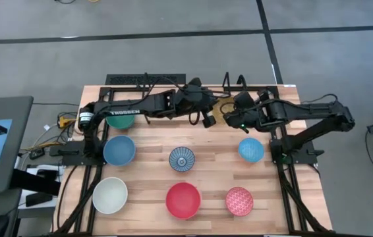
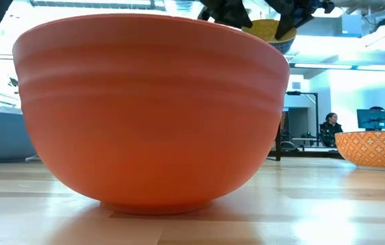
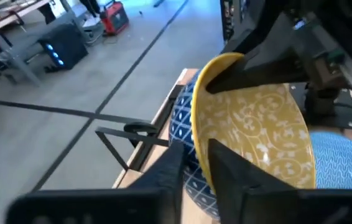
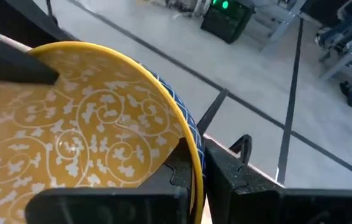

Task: Place and stack bowls onto a shelf
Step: Put the yellow patterned bowl on the shelf

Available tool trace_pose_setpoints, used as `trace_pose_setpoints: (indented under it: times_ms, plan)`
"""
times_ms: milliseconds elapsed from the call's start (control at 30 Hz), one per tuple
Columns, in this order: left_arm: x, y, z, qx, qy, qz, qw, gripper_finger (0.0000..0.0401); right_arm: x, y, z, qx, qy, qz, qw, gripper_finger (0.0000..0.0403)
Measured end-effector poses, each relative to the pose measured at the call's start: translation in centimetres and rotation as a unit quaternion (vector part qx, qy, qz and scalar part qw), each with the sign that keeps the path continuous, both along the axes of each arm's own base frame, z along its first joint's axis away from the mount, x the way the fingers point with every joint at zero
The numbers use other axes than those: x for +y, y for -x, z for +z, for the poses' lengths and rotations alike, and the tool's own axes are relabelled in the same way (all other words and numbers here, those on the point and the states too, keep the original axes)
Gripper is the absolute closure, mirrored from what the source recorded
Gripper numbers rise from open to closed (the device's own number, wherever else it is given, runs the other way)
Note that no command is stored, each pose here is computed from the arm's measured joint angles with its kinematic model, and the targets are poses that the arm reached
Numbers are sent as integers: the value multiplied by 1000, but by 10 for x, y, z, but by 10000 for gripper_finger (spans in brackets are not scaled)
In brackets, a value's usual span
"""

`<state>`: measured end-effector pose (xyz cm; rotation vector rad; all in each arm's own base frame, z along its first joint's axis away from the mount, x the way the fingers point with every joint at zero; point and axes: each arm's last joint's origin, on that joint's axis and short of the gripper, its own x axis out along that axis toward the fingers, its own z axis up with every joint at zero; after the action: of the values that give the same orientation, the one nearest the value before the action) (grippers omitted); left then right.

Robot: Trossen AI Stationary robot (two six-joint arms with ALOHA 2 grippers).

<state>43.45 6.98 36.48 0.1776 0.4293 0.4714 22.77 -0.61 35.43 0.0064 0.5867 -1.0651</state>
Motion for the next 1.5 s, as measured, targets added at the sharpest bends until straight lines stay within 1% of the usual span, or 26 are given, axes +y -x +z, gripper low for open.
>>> trace_pose_setpoints:
  times_ms: [67,133,400,467,533,667,767,867,1000,1067,1133,1233,1333,1500]
  plan:
    - [0,0,-1,8,-7,-7,1000,392,0,1,-1,12,-1,4,1000,358]
    - [2,1,0,11,-12,-14,1000,397,-1,1,-1,14,-1,5,1000,358]
    - [13,2,0,8,0,-26,1000,397,-8,-1,0,19,6,0,1000,358]
    - [13,2,0,6,4,-23,1000,383,-11,-3,1,30,15,6,999,359]
    - [13,3,-1,10,4,-21,1000,361,-12,-5,3,57,32,28,997,359]
    - [16,4,-3,27,-9,-8,1000,303,-12,-10,8,129,88,81,984,359]
    - [18,4,-5,38,-30,26,999,269,-13,-15,12,156,119,109,975,359]
    - [20,5,-5,48,-50,35,997,253,-13,-19,16,185,148,131,963,358]
    - [20,5,-4,55,-68,43,995,253,-12,-21,25,206,176,154,950,358]
    - [21,6,-2,54,-75,56,994,261,-10,-22,31,205,187,162,947,358]
    - [22,7,0,53,-85,73,992,271,-10,-22,38,192,191,163,949,355]
    - [23,6,4,40,-103,99,989,285,-11,-21,49,146,178,149,962,350]
    - [23,5,9,15,-115,117,986,298,-14,-20,53,94,157,125,975,350]
    - [23,3,15,-24,-124,140,982,329,-14,-20,54,28,128,89,987,350]
